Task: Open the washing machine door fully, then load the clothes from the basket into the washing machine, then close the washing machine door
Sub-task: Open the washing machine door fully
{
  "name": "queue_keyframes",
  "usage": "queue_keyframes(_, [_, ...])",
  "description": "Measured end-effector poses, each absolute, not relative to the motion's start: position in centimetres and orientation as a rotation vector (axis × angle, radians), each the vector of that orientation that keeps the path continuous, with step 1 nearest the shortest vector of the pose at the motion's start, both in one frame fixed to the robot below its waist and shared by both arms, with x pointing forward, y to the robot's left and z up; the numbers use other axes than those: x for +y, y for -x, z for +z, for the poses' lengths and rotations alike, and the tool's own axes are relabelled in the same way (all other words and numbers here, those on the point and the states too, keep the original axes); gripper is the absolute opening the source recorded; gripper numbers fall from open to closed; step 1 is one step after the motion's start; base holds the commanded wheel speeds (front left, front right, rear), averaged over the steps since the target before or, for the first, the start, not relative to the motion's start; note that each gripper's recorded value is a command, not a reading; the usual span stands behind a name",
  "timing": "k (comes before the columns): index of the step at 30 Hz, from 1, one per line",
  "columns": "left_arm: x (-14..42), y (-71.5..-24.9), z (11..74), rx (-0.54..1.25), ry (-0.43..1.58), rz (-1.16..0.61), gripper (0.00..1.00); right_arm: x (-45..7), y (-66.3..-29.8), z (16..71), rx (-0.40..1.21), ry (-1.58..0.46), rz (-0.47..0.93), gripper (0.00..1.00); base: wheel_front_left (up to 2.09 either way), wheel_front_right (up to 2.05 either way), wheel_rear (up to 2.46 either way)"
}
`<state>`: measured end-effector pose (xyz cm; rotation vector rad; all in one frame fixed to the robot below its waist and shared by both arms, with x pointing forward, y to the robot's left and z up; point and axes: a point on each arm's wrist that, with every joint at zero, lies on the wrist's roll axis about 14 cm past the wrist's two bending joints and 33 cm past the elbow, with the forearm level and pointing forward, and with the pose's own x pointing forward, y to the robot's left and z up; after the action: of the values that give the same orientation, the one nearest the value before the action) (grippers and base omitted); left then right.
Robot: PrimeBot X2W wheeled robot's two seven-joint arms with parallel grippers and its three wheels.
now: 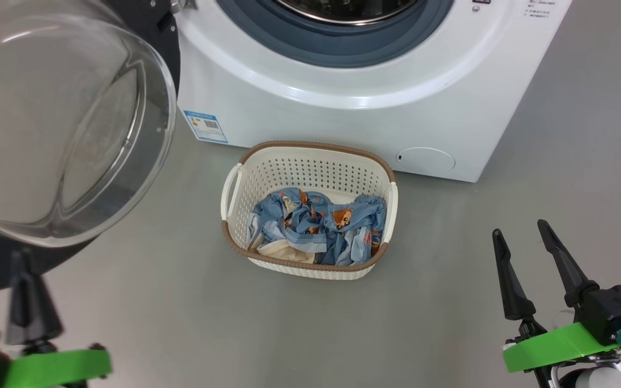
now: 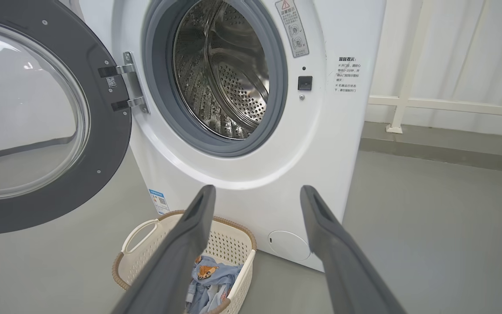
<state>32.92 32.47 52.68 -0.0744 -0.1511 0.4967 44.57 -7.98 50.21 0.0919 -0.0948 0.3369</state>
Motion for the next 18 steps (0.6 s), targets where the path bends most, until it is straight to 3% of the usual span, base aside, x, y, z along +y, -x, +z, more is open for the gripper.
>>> queue_keyframes(11, [24.9, -35.3, 52.3, -0.126, 0.127, 0.259, 0.00, -9.6, -43.4, 50.3, -0.087, -0.087, 0.296, 1.00, 0.00, 0.00, 0.00])
queue_keyframes(15, [22.8, -35.8, 51.6, -0.096, 0.147, 0.193, 0.49, -10.3, -42.9, 50.6, -0.093, -0.085, 0.280, 1.00, 0.00, 0.00, 0.00])
queue_keyframes(16, [22.4, -36.0, 51.6, -0.092, 0.150, 0.179, 0.80, -10.5, -42.8, 50.7, -0.094, -0.083, 0.275, 1.00, 0.00, 0.00, 0.00])
queue_keyframes(17, [22.0, -36.1, 51.5, -0.088, 0.153, 0.168, 1.00, -10.7, -42.7, 50.8, -0.095, -0.082, 0.271, 1.00, 0.00, 0.00, 0.00])
queue_keyframes(18, [21.8, -36.2, 51.5, -0.086, 0.156, 0.159, 1.00, -10.9, -42.5, 50.9, -0.097, -0.080, 0.264, 1.00, 0.00, 0.00, 0.00])
